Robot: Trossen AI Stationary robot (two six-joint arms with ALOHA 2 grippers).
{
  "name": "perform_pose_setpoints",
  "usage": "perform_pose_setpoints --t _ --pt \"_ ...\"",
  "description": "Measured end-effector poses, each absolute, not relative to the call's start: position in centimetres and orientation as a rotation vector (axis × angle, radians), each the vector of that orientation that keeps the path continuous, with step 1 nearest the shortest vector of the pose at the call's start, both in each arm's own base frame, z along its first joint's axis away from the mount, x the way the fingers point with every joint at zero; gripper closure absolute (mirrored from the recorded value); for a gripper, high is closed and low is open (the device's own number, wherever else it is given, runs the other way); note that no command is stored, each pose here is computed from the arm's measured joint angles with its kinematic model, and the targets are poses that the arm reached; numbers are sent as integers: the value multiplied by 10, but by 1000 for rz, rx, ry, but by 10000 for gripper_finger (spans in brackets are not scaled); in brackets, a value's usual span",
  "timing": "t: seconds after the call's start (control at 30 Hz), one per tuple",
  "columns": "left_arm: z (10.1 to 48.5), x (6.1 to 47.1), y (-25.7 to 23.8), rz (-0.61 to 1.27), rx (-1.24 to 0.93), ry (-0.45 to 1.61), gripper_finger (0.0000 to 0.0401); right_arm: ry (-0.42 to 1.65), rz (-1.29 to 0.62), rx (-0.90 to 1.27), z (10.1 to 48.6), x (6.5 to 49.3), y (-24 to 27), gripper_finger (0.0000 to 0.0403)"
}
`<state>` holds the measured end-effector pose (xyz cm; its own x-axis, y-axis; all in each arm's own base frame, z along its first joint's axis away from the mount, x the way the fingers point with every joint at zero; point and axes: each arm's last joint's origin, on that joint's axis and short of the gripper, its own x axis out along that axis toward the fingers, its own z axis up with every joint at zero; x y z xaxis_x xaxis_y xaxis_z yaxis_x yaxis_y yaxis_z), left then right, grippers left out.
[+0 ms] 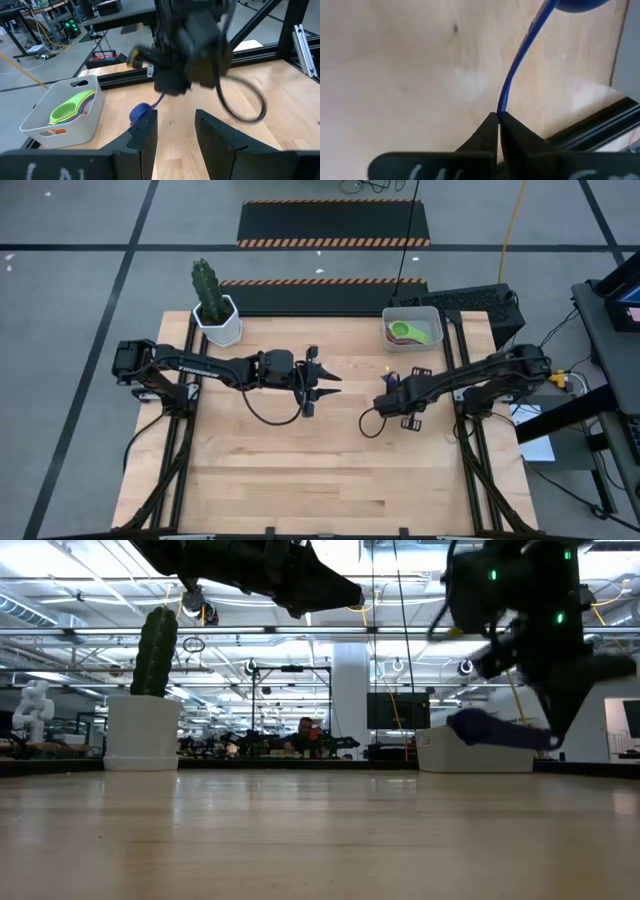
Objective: Nest measuring cups in basket
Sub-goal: Stack the dark blue measuring cup on top of the green measuring cup into the gray bin
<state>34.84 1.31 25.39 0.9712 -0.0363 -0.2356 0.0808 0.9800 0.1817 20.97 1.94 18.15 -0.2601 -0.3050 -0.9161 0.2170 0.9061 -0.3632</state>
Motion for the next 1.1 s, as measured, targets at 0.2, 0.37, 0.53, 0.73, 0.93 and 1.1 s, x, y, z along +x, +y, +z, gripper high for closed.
perform_pose_setpoints --t 0.2,0.37,0.53,0.73,0.93,1.1 --pt "254 348 13 -60 192 235 265 1758 -407 -48 228 206 10 403" --pt "254 348 13 -60 196 235 265 1752 -359 -45 259 198 -12 403" --pt "253 348 14 -60 210 241 265 1771 -275 9 274 186 -40 403" --pt "252 348 14 -61 213 250 265 1768 -207 60 276 174 -81 403" --pt "253 348 16 -56 209 247 265 1692 -153 148 271 160 -125 403" --pt "254 348 16 -52 195 231 265 1599 -104 238 263 152 -154 403"
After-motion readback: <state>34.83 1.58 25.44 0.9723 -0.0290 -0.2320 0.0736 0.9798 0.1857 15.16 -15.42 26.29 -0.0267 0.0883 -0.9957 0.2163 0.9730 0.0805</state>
